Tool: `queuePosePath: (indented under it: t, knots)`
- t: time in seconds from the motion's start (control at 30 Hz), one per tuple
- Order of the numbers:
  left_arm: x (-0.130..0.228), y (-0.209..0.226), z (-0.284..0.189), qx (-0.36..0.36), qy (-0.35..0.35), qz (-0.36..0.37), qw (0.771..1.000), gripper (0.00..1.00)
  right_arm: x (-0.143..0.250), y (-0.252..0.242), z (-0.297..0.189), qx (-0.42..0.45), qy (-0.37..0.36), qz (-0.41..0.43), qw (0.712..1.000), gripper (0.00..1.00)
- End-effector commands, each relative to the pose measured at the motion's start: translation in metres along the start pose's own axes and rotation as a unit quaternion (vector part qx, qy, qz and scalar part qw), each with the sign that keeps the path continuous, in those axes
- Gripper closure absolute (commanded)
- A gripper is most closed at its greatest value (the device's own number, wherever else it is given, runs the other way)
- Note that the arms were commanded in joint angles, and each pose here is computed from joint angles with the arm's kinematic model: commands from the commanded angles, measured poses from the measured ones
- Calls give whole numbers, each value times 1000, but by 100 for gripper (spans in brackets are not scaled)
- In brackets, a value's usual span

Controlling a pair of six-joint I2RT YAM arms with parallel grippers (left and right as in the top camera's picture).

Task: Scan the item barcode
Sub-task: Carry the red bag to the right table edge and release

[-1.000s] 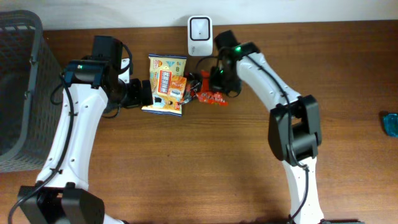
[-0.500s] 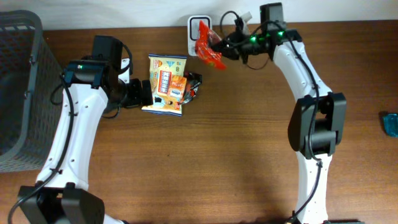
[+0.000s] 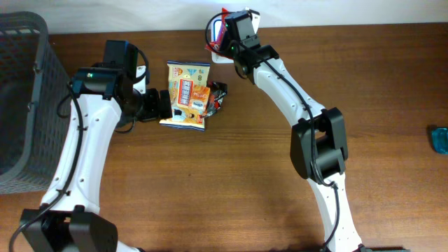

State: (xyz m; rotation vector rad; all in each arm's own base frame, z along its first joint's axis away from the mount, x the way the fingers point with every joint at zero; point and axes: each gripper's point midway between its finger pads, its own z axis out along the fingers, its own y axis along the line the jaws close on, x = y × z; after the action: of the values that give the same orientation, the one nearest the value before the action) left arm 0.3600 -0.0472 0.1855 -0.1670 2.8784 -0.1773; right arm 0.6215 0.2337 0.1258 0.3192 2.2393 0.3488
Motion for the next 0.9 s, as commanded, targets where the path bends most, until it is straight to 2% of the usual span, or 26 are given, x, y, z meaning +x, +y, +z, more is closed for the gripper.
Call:
queuePosePath:
  t: [0.0,0.07,0.1,0.13,0.17,0.2,0.23,0.33,0.37,0.5,0.53,0.63,0.77,0.8,0.83,0.87]
  knots:
    - [-1,-1,-1,4,0,-3,1000,1,-21,-4,-8,6,-21,5,1000,96]
    - [-1,-1,-1,4,0,-3,1000,1,-45,-7,-25,1,-40,15,999,96]
    - [-1,-1,-1,4,0,-3,1000,1,-78,-14,-50,-1,-65,29,997,96]
    - [-1,-1,-1,4,0,-4,1000,1,-93,-22,-62,3,-75,36,997,96]
    - [-1,-1,-1,4,0,-3,1000,1,-120,-52,-86,26,-84,53,995,96]
    - [-1,-1,-1,4,0,-3,1000,1,-138,-106,-106,70,-75,98,990,96]
    - [-1,-1,-1,4,0,-3,1000,1,-139,-171,-120,131,-47,131,982,96]
    - [-1,-1,-1,4,0,-3,1000,1,-112,-313,-153,264,34,203,942,96]
    - [-1,-1,-1,4,0,-4,1000,1,-99,-366,-172,307,60,238,920,96]
    - [-1,-1,-1,4,0,-3,1000,1,-61,-510,-239,401,82,347,844,96]
    - [-1,-1,-1,4,0,-3,1000,1,-56,-534,-250,410,79,356,836,96]
    - [-1,-1,-1,4,0,-3,1000,1,-47,-590,-264,424,56,343,836,96]
    - [-1,-1,-1,4,0,-4,1000,1,-34,-638,-267,435,6,356,827,96]
    - [-1,-1,-1,4,0,-3,1000,1,-36,-645,-262,431,4,322,843,91]
    - [-1,-1,-1,4,0,-3,1000,1,-37,-646,-261,431,8,303,850,72]
    - [-1,-1,-1,4,0,-3,1000,1,-38,-646,-262,431,13,292,854,30]
